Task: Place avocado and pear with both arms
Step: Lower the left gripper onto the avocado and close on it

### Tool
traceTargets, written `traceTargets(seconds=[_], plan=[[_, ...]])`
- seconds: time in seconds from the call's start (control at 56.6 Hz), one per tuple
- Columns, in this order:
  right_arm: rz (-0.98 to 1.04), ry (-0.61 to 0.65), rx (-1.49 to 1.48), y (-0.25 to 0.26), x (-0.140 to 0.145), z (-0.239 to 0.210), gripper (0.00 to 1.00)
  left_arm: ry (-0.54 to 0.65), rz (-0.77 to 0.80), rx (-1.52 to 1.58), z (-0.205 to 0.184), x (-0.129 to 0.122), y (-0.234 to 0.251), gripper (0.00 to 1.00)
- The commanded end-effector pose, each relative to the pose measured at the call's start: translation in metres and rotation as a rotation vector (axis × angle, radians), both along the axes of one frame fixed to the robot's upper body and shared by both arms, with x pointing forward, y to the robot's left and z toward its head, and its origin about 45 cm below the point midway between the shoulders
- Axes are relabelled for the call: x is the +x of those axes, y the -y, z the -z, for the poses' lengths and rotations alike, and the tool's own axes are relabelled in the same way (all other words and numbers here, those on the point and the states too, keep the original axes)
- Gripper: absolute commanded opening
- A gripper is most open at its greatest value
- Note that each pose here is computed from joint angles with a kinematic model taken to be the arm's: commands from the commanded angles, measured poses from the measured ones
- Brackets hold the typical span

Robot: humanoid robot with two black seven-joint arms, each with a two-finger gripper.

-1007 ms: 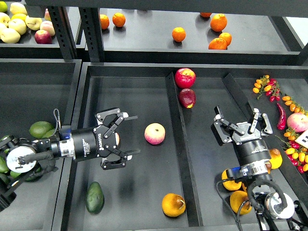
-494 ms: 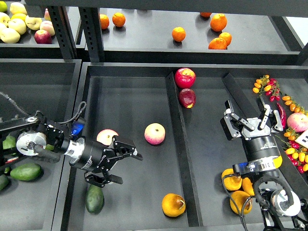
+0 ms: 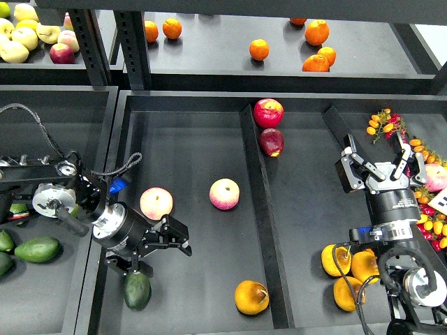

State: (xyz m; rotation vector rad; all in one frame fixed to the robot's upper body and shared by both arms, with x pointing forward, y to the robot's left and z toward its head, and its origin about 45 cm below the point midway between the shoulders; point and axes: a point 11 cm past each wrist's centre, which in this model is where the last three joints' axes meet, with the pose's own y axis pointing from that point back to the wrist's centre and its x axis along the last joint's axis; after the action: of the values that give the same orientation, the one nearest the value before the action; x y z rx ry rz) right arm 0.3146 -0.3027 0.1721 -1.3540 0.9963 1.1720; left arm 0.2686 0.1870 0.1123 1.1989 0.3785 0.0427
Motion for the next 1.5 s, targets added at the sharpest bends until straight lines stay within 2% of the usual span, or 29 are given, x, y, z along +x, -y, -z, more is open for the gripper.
traceTargets(seconds=[0.0,0.194,0.706,0.954,1.483], plan=[[0.002,0.004,0.000,0.001,0.000,-0.001,1.00,0.024,0.036,0.033,0.000,0.003,0.007,0.99],[0.001,0.008,0.000,0.000,0.001,-0.002,1.00,0.097,0.051,0.066,-0.003,0.025,0.024,0.99],[-0.001,0.016,0.000,0.000,0.004,-0.005,1.00,0.120,0.067,0.174,0.021,0.035,0.017,0.99],[0.003,0.017,0.001,0.001,0.004,-0.005,1.00,0.117,0.063,0.207,0.026,0.037,0.009,0.99],[0.003,0.017,0.001,0.001,0.004,-0.005,1.00,0.062,0.032,0.252,0.055,0.021,-0.010,0.99]])
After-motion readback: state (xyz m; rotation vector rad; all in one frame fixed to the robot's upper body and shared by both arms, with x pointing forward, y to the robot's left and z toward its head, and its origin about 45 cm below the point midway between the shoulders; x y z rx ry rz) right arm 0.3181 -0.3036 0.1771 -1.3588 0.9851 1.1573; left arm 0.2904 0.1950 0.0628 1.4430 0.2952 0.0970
